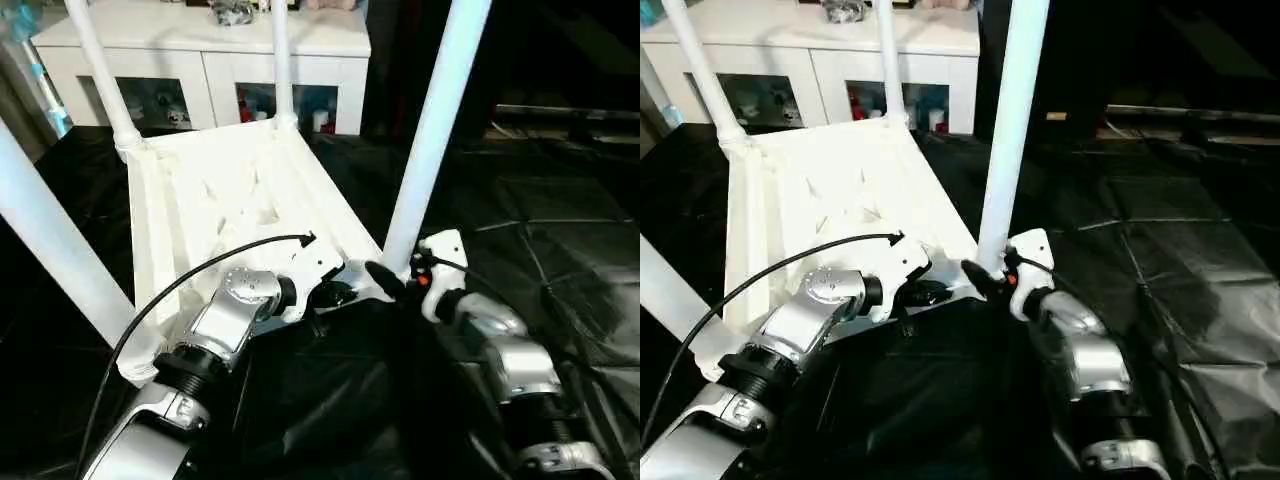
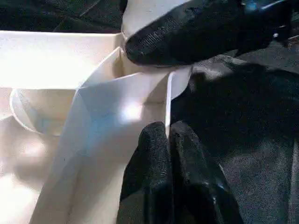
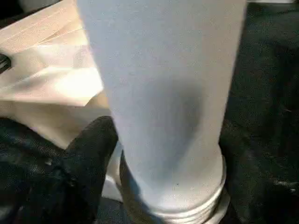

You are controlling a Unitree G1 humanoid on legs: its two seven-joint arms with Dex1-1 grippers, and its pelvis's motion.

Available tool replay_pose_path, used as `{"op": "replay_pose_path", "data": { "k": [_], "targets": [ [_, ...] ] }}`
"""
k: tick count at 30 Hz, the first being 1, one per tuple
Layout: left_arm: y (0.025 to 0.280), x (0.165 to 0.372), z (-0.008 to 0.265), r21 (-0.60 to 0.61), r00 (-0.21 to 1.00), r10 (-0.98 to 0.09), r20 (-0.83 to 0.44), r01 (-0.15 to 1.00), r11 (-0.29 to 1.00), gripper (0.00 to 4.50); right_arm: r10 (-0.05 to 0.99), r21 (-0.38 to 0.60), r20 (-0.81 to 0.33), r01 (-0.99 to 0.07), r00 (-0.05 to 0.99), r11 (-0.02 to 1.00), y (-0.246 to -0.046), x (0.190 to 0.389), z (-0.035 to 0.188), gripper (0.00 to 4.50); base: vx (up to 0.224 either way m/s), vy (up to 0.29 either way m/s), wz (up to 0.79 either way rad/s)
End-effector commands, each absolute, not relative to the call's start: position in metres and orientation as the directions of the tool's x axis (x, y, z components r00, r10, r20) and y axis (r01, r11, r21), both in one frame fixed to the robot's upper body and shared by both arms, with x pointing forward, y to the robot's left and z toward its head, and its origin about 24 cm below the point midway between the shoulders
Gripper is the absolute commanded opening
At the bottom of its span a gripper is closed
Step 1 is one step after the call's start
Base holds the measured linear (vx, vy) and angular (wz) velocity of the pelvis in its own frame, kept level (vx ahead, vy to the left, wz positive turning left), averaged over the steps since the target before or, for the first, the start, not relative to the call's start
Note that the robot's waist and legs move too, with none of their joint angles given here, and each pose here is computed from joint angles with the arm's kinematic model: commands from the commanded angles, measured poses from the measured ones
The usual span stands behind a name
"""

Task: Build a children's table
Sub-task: Rotate leg to tighten

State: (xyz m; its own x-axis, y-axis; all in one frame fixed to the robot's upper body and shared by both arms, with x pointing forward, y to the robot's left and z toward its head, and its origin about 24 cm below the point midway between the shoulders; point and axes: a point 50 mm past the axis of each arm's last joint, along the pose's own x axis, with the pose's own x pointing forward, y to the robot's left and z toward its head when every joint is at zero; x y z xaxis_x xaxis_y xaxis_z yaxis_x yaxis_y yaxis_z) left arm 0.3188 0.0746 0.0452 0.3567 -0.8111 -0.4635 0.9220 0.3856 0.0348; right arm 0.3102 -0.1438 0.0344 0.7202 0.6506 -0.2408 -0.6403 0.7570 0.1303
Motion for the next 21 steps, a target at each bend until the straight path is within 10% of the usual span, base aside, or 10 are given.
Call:
{"op": "replay_pose_path", "data": {
  "k": [1, 21],
  "targets": [
    [0.068, 0.310, 0.049, 0.020, 0.259, -0.870, -0.420, 0.961, 0.276, 0.00, 0.858, 0.167, -0.242, -0.852, 0.452, 0.496, -0.109, 0.293, 0.032, 3.68, 0.000, 0.000, 0.00],
    [0.107, 0.290, 0.049, -0.041, 0.054, -0.885, -0.463, 0.996, 0.082, 0.00, 0.934, 0.155, -0.324, -0.966, 0.148, 0.206, -0.144, 0.278, 0.043, 2.92, 0.000, 0.000, 0.00]
  ]
}}
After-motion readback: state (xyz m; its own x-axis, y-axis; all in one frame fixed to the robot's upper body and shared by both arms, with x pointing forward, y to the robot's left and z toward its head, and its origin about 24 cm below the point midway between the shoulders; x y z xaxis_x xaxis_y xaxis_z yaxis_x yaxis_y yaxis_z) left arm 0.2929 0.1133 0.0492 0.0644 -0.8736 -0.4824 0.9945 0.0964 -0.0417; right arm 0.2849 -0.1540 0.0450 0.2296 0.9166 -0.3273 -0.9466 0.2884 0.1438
